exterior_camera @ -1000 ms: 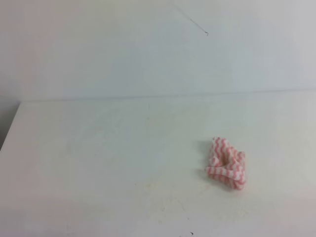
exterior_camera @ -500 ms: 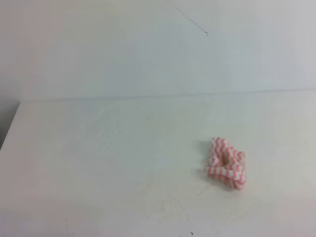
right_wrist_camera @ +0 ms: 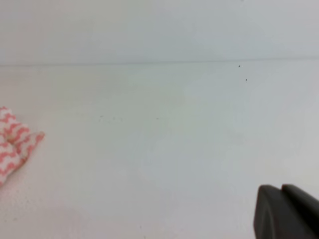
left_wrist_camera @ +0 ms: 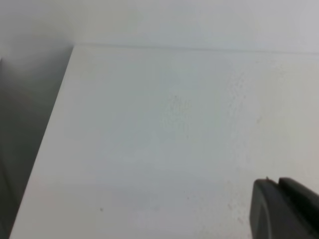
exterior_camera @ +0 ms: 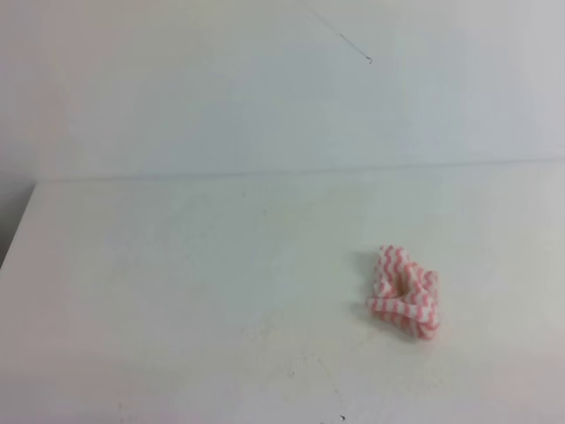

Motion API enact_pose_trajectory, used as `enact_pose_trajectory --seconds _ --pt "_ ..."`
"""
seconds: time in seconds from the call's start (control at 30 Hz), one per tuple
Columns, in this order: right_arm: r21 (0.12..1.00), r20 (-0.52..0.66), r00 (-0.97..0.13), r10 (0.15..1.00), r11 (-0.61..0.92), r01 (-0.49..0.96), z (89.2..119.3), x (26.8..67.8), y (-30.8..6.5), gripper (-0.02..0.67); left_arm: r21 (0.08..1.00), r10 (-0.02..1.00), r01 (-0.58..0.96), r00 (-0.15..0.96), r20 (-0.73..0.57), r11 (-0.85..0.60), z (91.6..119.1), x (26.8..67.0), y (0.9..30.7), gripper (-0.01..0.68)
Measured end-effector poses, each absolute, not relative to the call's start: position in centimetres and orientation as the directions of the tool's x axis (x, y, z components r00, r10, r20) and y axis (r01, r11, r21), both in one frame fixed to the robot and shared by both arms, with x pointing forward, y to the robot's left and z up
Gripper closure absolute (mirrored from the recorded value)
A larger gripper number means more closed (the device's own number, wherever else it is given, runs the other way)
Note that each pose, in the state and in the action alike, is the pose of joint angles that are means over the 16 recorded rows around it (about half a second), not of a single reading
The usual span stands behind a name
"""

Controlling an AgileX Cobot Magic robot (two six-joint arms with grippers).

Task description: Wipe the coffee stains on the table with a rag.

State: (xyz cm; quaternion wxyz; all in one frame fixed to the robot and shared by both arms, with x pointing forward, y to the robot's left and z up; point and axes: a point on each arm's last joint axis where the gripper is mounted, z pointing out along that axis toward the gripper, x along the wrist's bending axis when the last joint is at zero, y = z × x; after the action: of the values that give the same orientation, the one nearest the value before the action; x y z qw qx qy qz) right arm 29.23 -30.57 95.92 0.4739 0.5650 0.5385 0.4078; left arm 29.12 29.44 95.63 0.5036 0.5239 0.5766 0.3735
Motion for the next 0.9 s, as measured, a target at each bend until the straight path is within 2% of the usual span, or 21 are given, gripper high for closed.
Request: enact_pose_trajectory --seconds 0.9 --pt "0.975 -0.050 0.087 0.995 0.029 0.222 95.92 29.23 -30.57 0.652 0.960 0.981 0.224 0.058 -0.187 0.170 95.90 29.08 29.43 0.674"
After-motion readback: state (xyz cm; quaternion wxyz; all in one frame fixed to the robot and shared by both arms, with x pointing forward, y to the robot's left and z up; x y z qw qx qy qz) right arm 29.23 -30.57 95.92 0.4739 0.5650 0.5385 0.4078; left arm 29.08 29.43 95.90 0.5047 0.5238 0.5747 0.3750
